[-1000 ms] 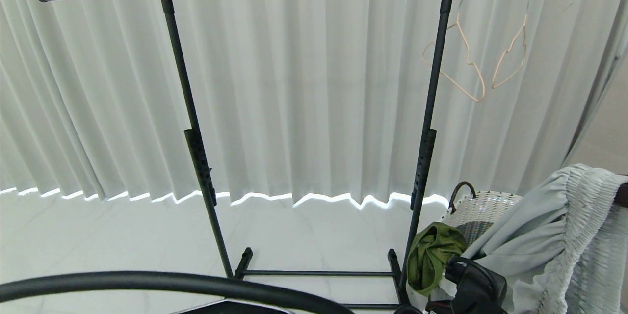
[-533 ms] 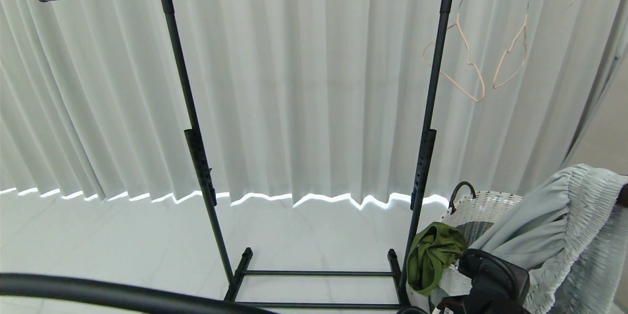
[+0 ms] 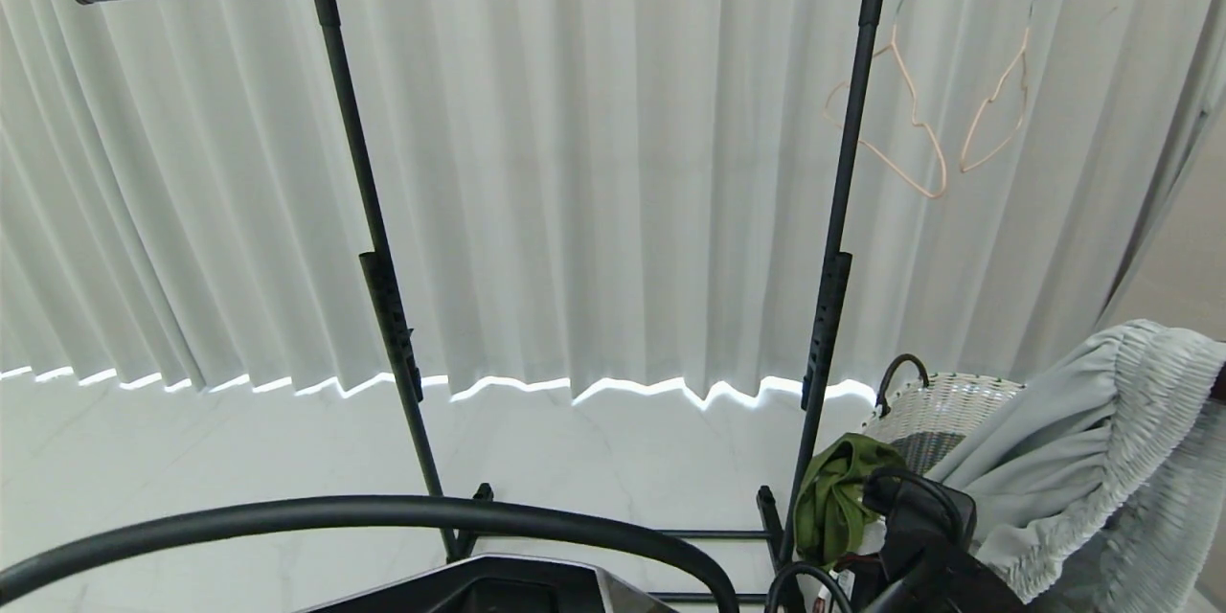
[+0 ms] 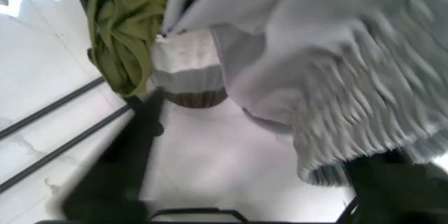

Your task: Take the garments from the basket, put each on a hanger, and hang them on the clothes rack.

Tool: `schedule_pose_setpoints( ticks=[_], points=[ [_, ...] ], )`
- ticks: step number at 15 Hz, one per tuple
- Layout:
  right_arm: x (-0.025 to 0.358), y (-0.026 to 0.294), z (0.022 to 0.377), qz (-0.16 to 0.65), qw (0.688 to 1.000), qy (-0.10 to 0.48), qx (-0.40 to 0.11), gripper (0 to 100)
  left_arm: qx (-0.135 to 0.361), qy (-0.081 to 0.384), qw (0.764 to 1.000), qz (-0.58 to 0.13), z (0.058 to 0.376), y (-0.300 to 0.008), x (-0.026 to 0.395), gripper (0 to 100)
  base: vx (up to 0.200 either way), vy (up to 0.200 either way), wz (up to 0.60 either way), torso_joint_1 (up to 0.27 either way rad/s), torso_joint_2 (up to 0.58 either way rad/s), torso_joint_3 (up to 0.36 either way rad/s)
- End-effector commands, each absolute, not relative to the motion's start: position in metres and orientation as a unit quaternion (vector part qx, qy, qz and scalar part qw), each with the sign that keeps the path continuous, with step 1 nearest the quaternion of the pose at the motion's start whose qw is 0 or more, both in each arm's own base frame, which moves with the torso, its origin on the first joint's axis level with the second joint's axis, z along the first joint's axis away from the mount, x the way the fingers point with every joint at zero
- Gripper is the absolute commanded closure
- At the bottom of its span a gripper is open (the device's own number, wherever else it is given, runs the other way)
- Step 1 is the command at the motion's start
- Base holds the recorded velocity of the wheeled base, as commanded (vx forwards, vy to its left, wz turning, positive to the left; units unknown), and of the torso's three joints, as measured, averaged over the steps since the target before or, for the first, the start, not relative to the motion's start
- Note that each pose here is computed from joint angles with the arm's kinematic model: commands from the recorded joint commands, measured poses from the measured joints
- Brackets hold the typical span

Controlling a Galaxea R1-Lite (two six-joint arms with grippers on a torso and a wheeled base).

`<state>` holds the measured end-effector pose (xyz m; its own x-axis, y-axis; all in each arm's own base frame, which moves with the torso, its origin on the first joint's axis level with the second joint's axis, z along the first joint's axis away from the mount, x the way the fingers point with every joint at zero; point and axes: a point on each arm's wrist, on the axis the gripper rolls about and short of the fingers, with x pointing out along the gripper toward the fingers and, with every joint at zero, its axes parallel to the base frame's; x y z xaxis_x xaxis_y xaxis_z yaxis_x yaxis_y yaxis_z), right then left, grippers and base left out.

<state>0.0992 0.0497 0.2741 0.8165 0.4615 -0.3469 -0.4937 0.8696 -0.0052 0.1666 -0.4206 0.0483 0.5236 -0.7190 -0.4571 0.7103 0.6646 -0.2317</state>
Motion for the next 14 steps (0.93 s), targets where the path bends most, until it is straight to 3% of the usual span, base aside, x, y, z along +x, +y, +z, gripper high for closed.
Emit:
schedule_pose_setpoints(
  ticks=[1,4,7,10,14],
  points=[
    [0.099,0.05,0.274,0.251,0.952,0.169,-0.048,100,-0.003,0.27,0.872,-0.408,0.044,-0.42,0.165,100,0.0,0.0,0.0,0.0,0.0,0.0],
    [0.1,0.05,0.273,0.249,0.952,0.171,-0.048,100,0.013,0.282,0.869,-0.406,0.034,-0.416,0.158,100,0.0,0.0,0.0,0.0,0.0,0.0],
    [0.1,0.048,0.27,0.243,0.953,0.176,-0.048,100,0.008,0.257,0.891,-0.375,0.035,-0.412,0.158,100,0.0,0.0,0.0,0.0,0.0,0.0],
    [0.097,0.048,0.271,0.247,0.953,0.169,-0.047,100,-0.027,0.225,0.892,-0.39,0.091,-0.381,0.15,100,0.0,0.0,0.0,0.0,0.0,0.0],
    [0.081,0.041,0.281,0.264,0.955,0.129,-0.039,100,-0.037,0.237,0.856,-0.459,0.17,-0.299,0.113,100,0.0,0.0,0.0,0.0,0.0,0.0]
  ],
)
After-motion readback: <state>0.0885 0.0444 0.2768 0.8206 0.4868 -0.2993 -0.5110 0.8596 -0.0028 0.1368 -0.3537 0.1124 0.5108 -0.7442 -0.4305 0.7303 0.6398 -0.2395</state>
